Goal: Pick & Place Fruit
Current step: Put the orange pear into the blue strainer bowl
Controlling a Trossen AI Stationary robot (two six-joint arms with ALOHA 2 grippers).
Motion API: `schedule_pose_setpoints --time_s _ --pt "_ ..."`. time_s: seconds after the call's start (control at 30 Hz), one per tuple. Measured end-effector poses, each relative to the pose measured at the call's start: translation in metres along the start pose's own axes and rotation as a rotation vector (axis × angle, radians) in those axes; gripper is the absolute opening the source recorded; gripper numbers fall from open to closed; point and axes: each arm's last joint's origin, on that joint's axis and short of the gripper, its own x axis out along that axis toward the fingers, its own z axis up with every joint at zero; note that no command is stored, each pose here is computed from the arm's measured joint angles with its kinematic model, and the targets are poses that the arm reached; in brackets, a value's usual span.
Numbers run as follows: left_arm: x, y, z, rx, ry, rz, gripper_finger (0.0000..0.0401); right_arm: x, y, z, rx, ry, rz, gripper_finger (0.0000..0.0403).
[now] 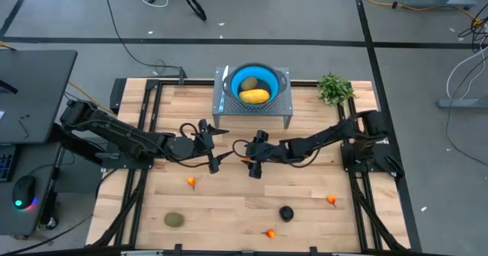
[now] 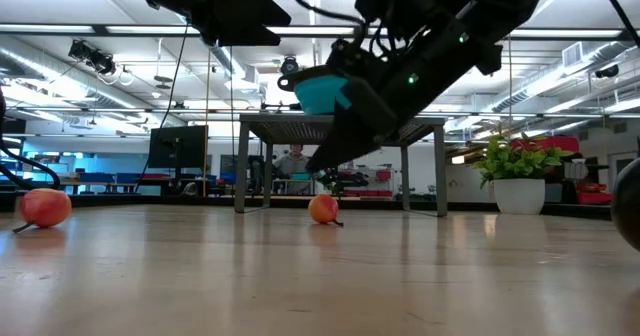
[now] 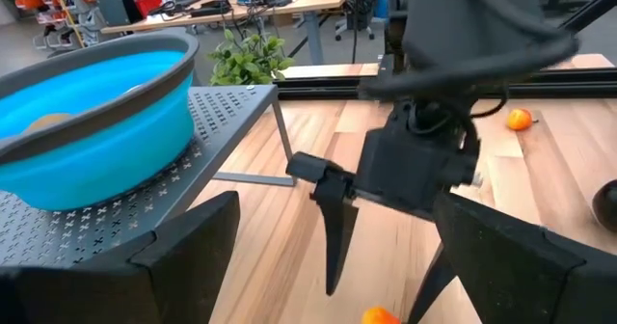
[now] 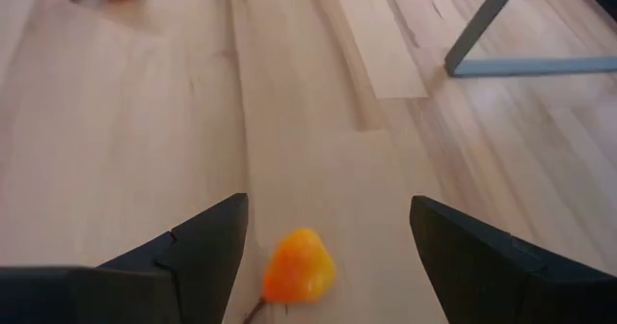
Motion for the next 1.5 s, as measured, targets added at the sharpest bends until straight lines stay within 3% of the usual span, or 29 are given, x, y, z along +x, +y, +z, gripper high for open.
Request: schedule_pose_setpoints --time_s 0.67,1.5 --pt "0.000 0.000 -0.001 -0.003 0.013 -0.004 0.0357 0.024 0.003 -0.023 0.069 0.074 -0.007 0.0299" --pt "0.000 0.000 -0.003 0.015 0.027 -0.004 0.0357 0.023 0.004 -0.024 0.076 0.082 -0.016 0.0283"
